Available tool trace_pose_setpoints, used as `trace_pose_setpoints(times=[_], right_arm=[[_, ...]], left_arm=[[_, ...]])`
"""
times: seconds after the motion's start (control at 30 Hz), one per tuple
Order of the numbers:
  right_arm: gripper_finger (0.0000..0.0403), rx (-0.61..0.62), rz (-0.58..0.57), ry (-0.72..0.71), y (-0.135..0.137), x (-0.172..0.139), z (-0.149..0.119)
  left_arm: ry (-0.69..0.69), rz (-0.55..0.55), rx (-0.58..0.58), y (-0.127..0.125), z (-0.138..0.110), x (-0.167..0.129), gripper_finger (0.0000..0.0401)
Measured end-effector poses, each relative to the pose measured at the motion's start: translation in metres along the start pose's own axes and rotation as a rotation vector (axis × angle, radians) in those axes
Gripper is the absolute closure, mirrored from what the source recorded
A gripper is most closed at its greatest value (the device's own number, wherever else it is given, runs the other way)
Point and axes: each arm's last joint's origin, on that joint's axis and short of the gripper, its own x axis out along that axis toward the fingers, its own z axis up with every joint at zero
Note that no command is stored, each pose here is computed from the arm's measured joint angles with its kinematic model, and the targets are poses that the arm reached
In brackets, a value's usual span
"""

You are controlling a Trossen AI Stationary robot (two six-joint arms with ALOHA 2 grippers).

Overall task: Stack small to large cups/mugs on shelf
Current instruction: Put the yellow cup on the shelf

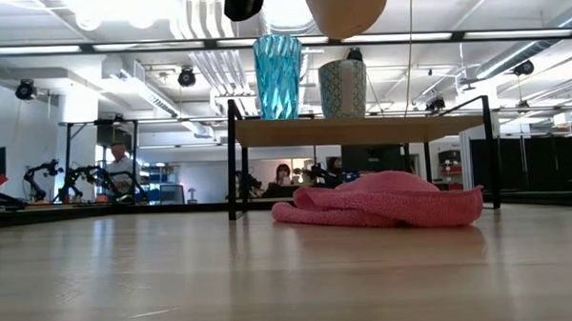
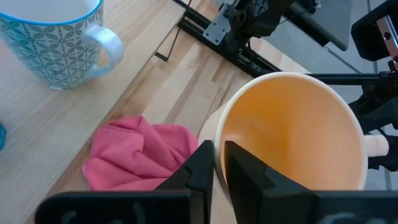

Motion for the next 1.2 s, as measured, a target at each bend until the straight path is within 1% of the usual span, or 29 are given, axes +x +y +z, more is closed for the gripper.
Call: trace_pose_setpoints(times=[0.27, 0.43, 0.67, 0.87, 1.03, 1.13, 1.2], right_arm=[[0.0359, 0.009, 0.007, -0.004, -0.005, -0.004, 0.003], [0.0359, -0.003, -0.008, 0.001, -0.01, -0.006, 0.003], [0.036, 0.004, -0.007, -0.003, -0.015, -0.01, 0.003], [0.036, 0.019, -0.026, 0.0, -0.022, -0.015, 0.002], [0.036, 0.016, -0.03, -0.002, -0.025, -0.017, 0.003], [0.036, 0.015, -0.034, -0.01, -0.027, -0.018, 0.003], [0.036, 0.017, -0.033, -0.011, -0.029, -0.019, 0.004]], left_arm=[[-0.003, -0.003, -0.003, 0.0, 0.0, 0.0, 0.0378], [-0.018, -0.006, -0.004, -0.001, 0.002, 0.0, 0.0378], [-0.061, -0.032, -0.009, -0.003, 0.006, -0.001, 0.0378], [-0.128, -0.067, 0.005, -0.006, 0.014, -0.003, 0.0378], [-0.146, -0.073, 0.004, -0.004, 0.017, -0.004, 0.0378], [-0.151, -0.074, 0.044, -0.004, 0.018, -0.004, 0.0378], [-0.154, -0.074, 0.049, -0.003, 0.019, -0.004, 0.0378]])
